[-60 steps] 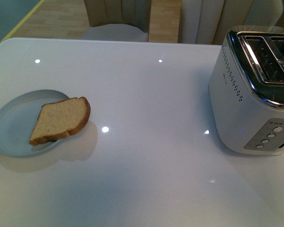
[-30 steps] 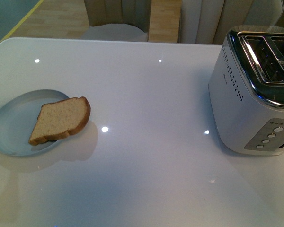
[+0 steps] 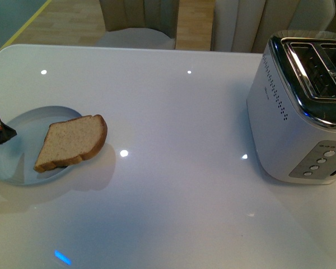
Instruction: Left arm holds plate, right arm toasts bread
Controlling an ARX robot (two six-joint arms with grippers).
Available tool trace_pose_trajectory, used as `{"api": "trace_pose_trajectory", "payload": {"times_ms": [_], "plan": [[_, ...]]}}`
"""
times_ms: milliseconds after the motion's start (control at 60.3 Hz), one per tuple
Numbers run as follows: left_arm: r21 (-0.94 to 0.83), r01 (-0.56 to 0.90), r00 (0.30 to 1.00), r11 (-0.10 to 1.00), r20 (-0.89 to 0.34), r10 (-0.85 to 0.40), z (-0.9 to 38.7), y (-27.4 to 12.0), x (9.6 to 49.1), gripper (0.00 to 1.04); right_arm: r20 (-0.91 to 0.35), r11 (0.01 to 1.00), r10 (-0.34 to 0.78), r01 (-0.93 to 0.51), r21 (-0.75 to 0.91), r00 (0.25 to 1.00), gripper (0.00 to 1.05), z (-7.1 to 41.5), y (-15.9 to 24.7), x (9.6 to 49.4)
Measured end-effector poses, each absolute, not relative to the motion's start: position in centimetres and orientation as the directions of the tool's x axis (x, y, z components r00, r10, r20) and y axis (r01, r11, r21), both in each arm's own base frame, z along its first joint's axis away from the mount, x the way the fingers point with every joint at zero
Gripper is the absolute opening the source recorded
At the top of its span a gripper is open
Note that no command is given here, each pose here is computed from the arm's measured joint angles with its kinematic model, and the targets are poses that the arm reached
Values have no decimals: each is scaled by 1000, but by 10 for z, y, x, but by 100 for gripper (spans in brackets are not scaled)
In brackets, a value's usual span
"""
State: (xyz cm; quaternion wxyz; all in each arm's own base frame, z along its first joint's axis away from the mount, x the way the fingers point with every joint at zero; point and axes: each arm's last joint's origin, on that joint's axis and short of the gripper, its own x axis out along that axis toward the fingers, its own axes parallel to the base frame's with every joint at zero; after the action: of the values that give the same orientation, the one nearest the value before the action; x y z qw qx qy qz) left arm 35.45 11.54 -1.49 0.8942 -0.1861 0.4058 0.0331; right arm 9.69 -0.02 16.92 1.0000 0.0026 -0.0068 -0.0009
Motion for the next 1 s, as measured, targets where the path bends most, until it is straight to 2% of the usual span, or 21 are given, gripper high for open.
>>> {"api": "trace_pose_trajectory", "payload": {"times_ms": [199,547,647,763,863,995], "plan": [[-265,-186,630,946,-771,-92,-28,106,355,98,14,1000,-2,2,5,1000,96,169,0,97],[-219,-141,599,966,-796,-93,-29,96,362,97,14,1000,-2,2,5,1000,96,169,0,97],[-196,-141,583,970,-809,-79,-30,95,361,76,14,1000,-2,2,5,1000,96,169,0,97],[-197,-144,576,970,-813,-79,-31,94,360,58,14,1000,-2,2,5,1000,96,169,0,97],[-218,-159,566,963,-819,-92,-32,93,358,35,14,1000,-2,2,5,1000,96,169,0,97],[-266,-201,557,943,-823,-113,-32,93,356,14,14,1000,-2,2,5,1000,96,169,0,97]]}}
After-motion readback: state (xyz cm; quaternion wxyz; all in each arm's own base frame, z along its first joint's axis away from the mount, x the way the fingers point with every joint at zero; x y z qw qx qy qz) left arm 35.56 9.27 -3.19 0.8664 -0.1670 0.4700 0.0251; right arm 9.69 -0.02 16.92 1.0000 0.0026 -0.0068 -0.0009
